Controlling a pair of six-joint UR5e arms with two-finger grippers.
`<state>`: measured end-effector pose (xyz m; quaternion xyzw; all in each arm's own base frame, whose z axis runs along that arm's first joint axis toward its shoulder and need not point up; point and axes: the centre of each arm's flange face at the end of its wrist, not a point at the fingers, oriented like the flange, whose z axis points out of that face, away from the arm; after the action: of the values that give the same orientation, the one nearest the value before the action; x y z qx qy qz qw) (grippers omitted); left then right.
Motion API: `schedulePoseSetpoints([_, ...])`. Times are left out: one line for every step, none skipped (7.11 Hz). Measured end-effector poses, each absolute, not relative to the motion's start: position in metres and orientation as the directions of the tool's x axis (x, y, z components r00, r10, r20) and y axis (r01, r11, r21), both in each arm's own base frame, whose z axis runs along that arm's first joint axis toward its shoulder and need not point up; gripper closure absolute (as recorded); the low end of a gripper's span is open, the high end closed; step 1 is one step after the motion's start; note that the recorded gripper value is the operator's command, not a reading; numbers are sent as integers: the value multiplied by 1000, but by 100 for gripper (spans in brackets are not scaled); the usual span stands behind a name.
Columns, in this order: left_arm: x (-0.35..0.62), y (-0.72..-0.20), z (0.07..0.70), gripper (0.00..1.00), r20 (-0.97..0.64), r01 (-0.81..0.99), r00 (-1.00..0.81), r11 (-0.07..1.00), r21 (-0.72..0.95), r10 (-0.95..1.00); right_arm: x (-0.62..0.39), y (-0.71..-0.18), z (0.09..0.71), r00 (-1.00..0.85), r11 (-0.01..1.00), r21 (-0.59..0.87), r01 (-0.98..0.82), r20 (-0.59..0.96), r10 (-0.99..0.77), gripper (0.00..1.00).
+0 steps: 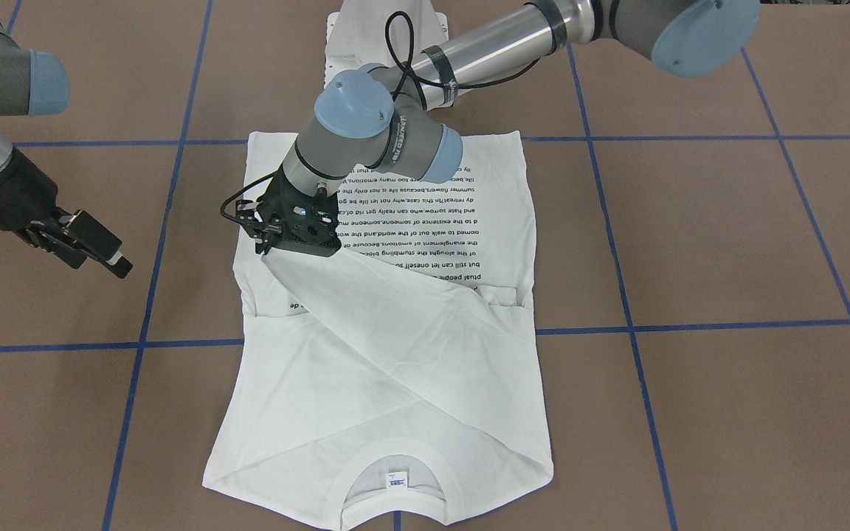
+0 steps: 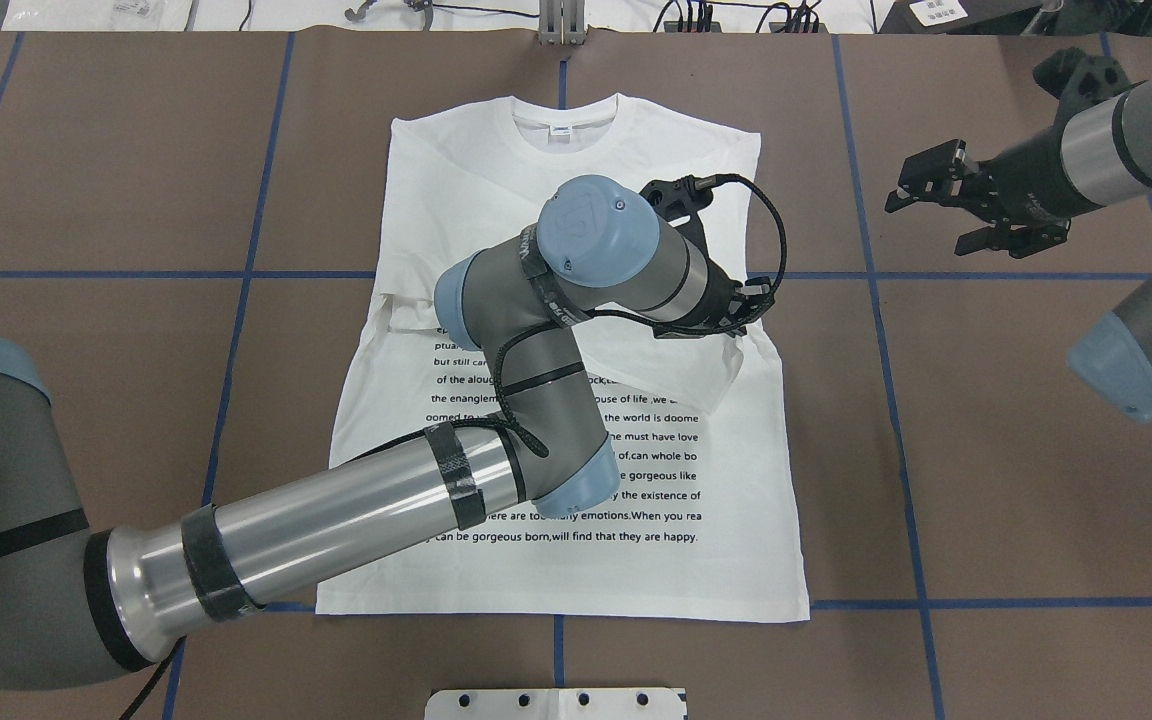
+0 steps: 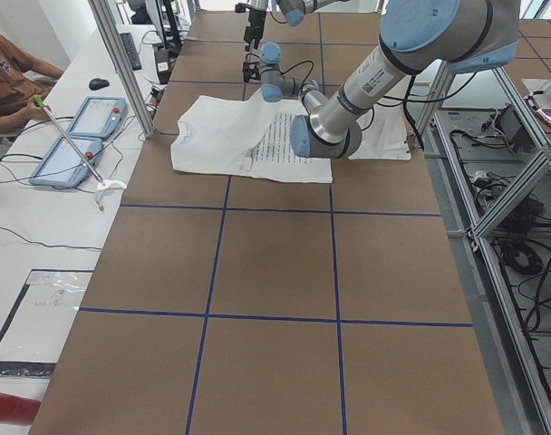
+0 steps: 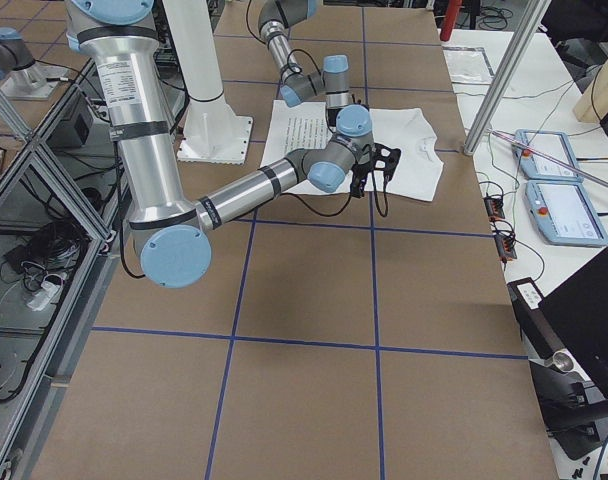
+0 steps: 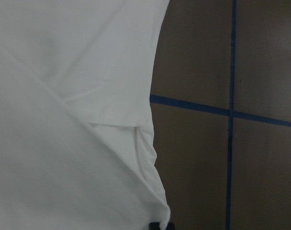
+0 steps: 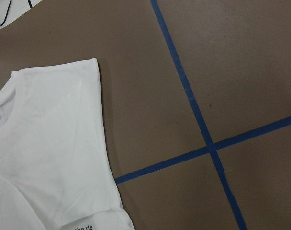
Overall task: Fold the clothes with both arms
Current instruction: 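Fold the sleeve nearest the left gripper across the shirt body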
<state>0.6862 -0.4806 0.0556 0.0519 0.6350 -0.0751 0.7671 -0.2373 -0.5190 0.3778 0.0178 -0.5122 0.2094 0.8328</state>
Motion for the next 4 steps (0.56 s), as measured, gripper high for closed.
schedulePoseSetpoints([689,-483,54,21,-983,197,178,980,-11,-47,-237,-519,380,391,912,-184,-366,859,330,0])
schedulePoseSetpoints([690,-483,50,20,-984,208,171,978,-13,-49,-237,-519,382,393,912,-185,-366,858,331,0])
schedulePoseSetpoints([690,-484,47,20,-984,219,165,975,-26,-63,-237,-517,384,394,911,-188,-368,856,336,0])
schedulePoseSetpoints([688,-484,47,21,-984,228,161,973,-41,-80,-237,-517,384,390,906,-197,-374,853,347,0])
